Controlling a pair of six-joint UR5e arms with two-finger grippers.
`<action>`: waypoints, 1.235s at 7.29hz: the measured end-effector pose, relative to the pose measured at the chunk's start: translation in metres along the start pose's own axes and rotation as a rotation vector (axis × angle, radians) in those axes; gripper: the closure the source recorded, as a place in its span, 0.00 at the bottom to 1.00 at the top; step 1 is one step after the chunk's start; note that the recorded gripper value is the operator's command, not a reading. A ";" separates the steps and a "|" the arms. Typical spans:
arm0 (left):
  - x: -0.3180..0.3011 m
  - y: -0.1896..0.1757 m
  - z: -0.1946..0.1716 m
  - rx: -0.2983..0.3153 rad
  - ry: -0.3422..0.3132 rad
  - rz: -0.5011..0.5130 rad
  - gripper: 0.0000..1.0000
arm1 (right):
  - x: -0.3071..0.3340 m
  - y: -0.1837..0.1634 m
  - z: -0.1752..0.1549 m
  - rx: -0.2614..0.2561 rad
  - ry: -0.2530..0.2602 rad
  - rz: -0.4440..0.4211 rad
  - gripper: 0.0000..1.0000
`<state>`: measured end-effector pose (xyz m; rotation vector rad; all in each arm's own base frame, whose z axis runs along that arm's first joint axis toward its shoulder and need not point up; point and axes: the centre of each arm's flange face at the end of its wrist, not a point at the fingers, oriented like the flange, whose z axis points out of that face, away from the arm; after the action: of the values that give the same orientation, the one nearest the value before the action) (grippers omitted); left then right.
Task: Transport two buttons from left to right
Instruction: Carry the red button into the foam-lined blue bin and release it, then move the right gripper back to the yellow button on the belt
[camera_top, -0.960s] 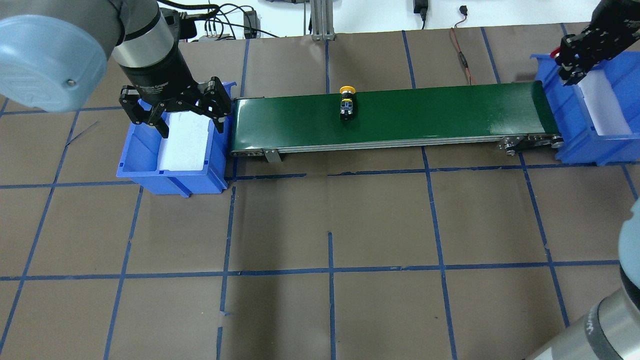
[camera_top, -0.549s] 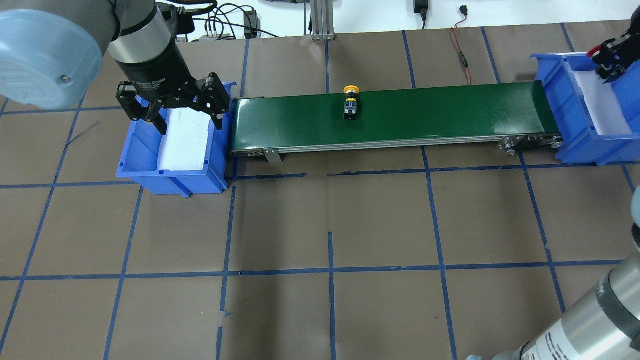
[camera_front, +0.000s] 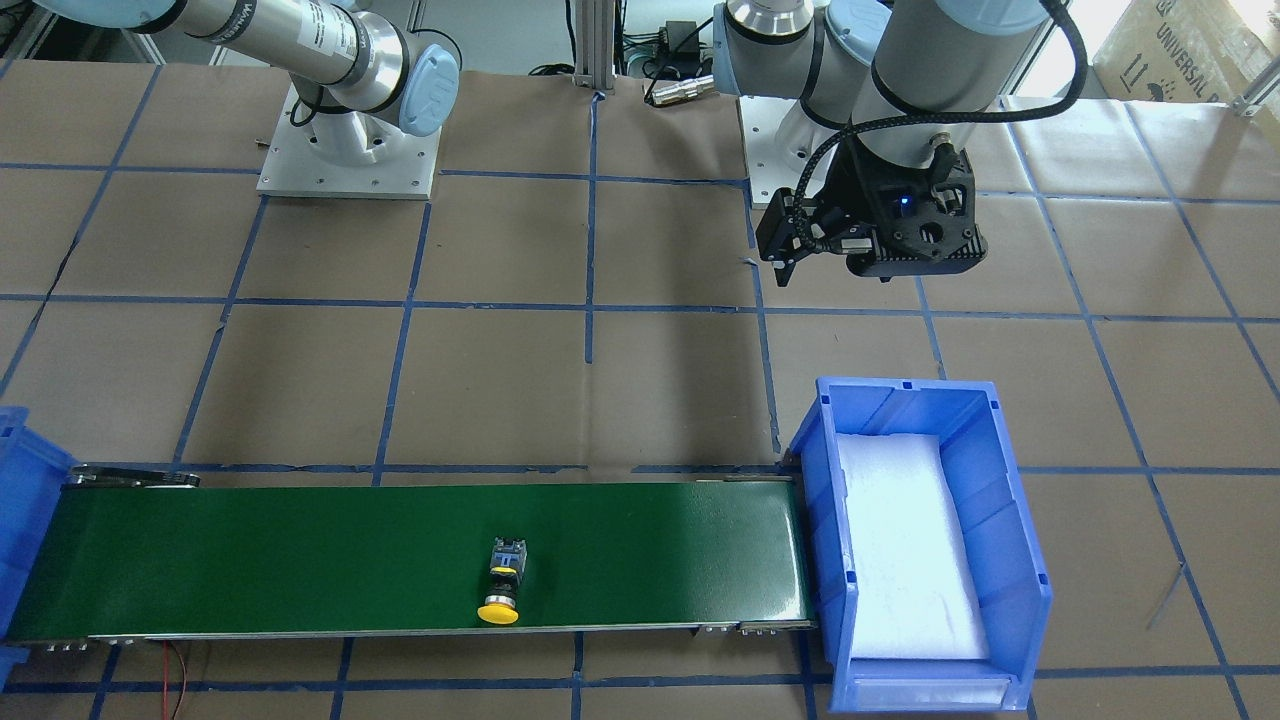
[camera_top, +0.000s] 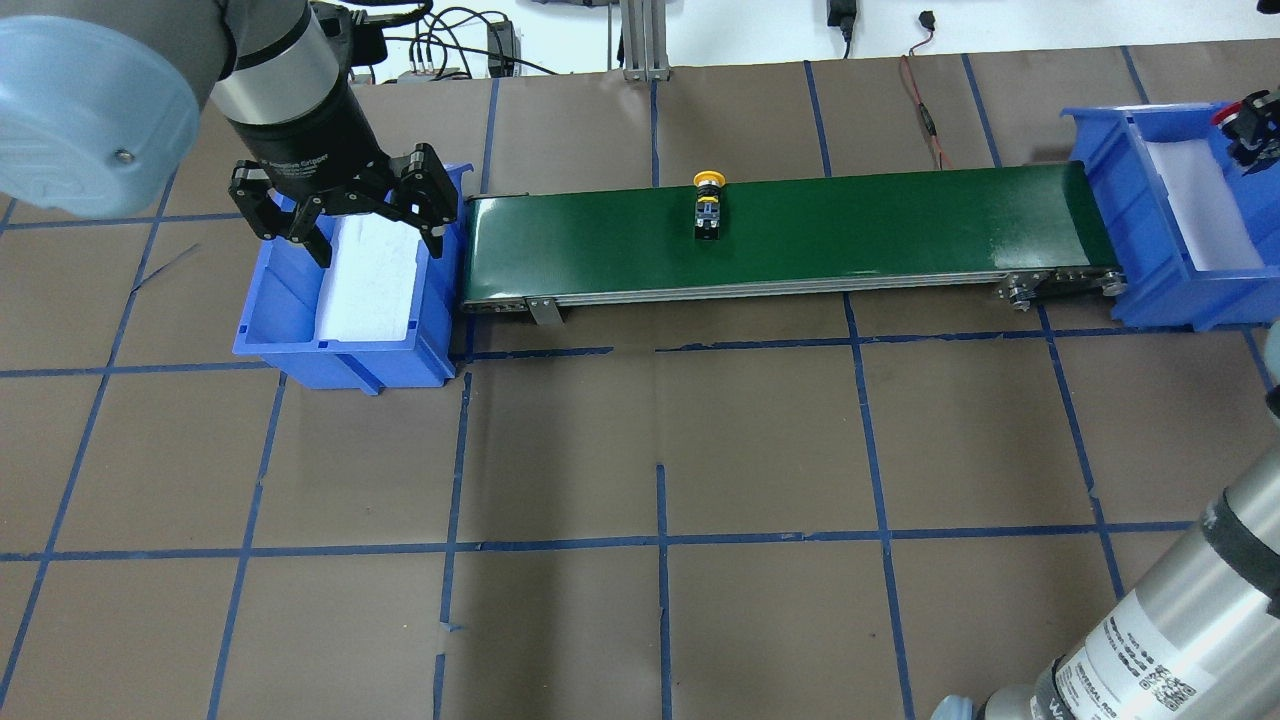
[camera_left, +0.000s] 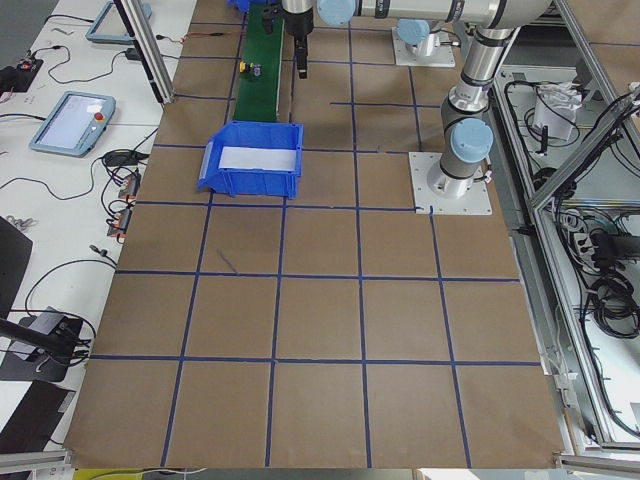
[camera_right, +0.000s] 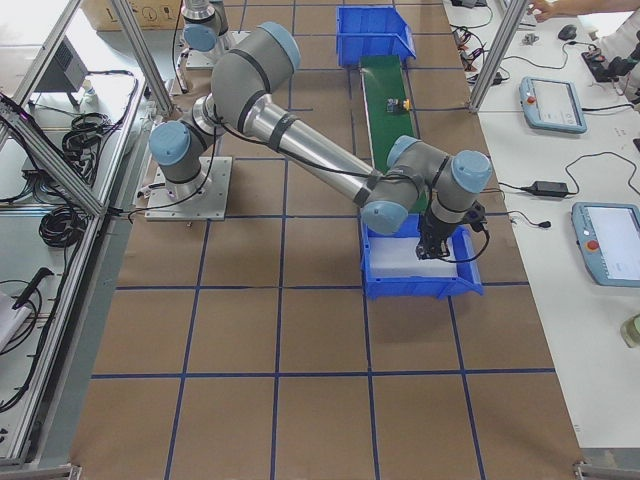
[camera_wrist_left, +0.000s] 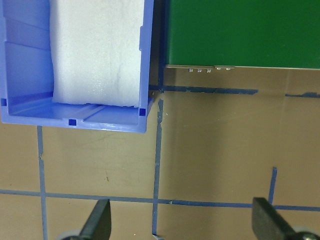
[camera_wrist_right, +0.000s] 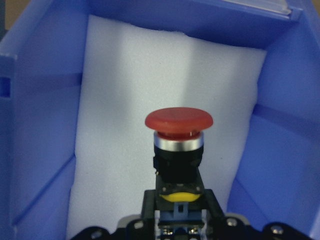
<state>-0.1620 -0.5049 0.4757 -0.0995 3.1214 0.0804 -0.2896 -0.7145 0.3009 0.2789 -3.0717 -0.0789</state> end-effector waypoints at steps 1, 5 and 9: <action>0.000 0.000 0.000 -0.001 0.000 0.000 0.00 | -0.006 -0.007 0.012 -0.011 -0.010 0.004 0.77; 0.000 0.004 0.001 -0.003 -0.001 0.001 0.00 | 0.000 -0.012 0.051 -0.053 -0.034 0.005 0.25; 0.000 0.005 0.002 -0.005 -0.002 0.000 0.00 | -0.003 -0.006 0.005 -0.027 -0.023 -0.018 0.00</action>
<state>-0.1622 -0.4999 0.4737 -0.0998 3.1191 0.0884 -0.2855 -0.7196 0.2957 0.3066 -3.0884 -0.1258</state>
